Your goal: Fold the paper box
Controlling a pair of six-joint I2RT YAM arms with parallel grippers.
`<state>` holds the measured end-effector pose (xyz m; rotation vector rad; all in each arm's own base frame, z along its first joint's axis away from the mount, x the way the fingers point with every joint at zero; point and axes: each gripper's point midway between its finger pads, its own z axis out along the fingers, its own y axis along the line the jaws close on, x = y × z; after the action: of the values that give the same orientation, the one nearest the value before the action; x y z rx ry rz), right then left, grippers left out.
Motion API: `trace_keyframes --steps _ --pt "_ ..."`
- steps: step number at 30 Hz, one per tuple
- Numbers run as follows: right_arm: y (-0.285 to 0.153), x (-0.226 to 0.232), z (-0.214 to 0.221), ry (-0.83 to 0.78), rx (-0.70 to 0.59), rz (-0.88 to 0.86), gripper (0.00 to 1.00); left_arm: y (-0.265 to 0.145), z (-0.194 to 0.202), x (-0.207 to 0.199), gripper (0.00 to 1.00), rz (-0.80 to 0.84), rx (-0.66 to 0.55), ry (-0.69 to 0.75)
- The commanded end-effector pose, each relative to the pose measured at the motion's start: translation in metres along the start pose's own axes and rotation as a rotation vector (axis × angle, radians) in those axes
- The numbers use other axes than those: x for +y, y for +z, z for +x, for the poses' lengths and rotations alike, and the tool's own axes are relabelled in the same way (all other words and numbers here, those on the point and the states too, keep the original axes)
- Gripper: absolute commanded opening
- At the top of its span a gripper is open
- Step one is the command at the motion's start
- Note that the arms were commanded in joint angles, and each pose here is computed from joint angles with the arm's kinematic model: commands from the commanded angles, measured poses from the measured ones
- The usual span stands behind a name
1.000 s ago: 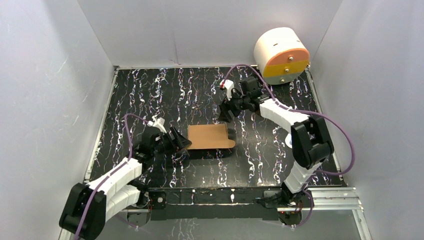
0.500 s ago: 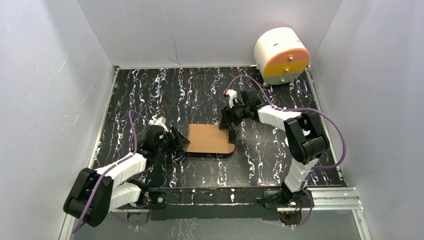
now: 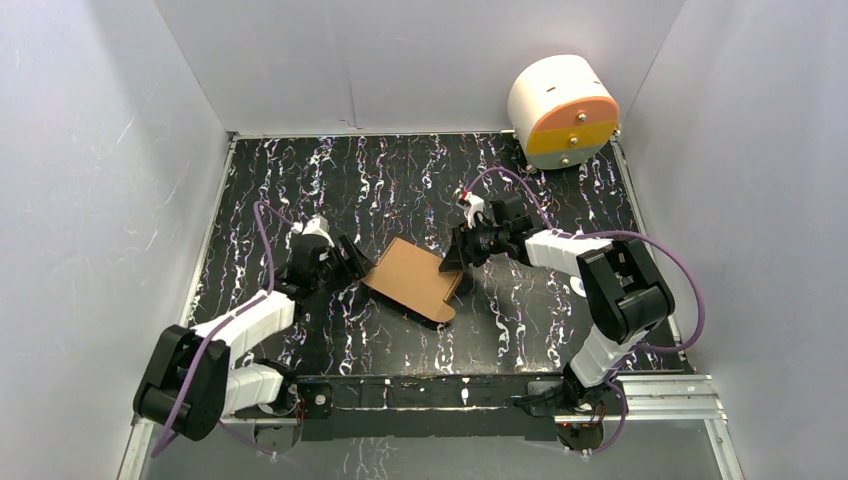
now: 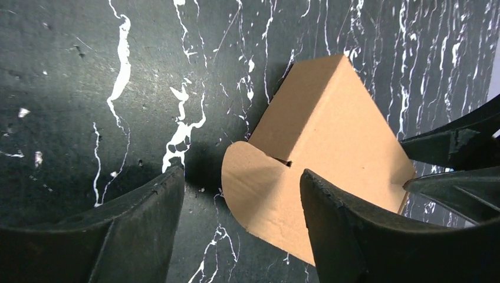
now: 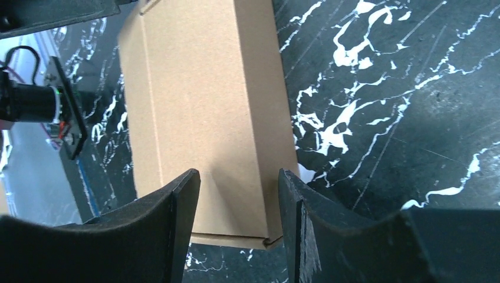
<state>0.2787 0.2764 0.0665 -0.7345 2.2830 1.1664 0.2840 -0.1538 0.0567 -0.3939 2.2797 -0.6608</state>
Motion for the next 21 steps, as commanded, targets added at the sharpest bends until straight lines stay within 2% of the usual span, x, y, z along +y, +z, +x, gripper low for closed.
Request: trace_keyframes --steps 1,7,14,21 --pt "-0.007 0.026 -0.029 -0.02 -0.119 -0.097 0.6 -0.02 -0.022 -0.008 0.7 0.001 -0.073 0.006" --pt "-0.002 0.02 -0.018 0.033 -0.127 -0.11 0.59 -0.049 -0.014 -0.016 0.74 0.089 -0.103 -0.074" --pt "-0.005 0.011 -0.007 0.115 -0.153 -0.139 0.42 -0.049 0.024 -0.028 0.73 0.213 0.047 -0.17" --pt "-0.006 0.011 0.006 0.194 -0.145 -0.219 0.33 -0.048 0.038 -0.035 0.72 0.292 0.062 -0.259"
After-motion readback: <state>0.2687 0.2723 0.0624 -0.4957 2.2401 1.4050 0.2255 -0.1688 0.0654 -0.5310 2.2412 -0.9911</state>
